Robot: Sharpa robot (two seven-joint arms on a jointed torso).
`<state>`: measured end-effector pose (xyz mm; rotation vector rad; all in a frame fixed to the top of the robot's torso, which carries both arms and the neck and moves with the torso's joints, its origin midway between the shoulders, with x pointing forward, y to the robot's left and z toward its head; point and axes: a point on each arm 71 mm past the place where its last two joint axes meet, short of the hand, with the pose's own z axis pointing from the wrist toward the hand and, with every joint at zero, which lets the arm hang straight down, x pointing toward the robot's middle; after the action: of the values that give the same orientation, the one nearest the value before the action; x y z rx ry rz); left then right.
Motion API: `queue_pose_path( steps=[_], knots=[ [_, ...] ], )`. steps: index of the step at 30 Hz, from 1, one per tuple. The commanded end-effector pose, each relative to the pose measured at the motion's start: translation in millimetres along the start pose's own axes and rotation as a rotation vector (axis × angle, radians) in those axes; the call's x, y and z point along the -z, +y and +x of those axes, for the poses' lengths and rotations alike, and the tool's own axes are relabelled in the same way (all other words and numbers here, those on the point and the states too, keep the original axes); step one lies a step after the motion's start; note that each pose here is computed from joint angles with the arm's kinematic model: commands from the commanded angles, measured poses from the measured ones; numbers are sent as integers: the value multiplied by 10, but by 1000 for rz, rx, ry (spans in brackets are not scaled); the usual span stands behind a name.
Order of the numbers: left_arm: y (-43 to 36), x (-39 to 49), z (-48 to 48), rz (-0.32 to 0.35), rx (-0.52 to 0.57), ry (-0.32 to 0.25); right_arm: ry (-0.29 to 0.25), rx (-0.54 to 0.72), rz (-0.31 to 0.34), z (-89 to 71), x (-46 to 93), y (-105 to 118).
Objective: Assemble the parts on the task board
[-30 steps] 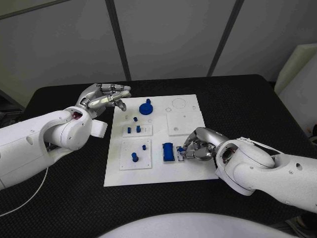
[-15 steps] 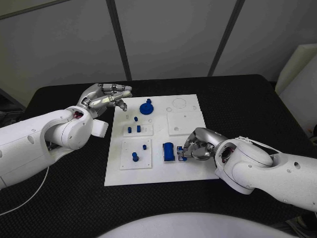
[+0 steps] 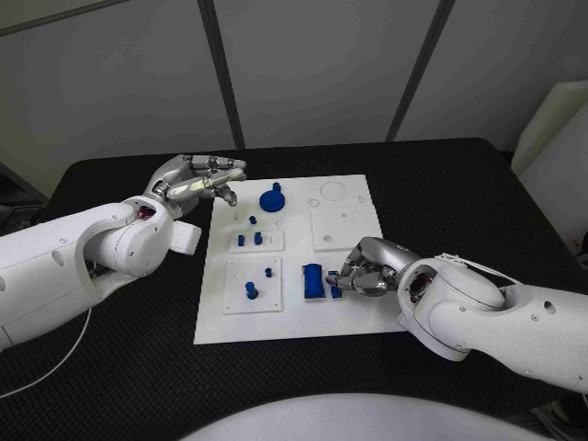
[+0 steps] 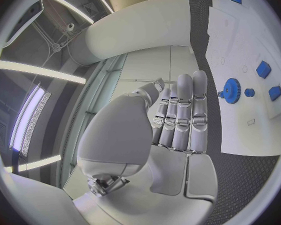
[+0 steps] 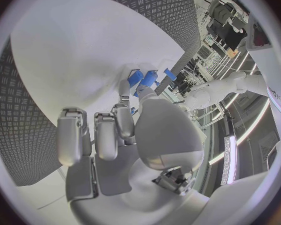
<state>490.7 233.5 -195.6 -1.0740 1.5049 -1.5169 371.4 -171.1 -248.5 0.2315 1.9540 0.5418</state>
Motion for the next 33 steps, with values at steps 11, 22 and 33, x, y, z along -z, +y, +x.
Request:
queue_pose_path(
  steps=[11,22,33],
  knots=[
    [-5,-5,13,-2,7,18,-16,21,-23,-36,48,-22],
    [3,-11,6,-4,6,16,2,31,-74,-63,139,-27],
    [19,-9,6,-7,7,17,51,56,-81,-43,156,-57]
  ],
)
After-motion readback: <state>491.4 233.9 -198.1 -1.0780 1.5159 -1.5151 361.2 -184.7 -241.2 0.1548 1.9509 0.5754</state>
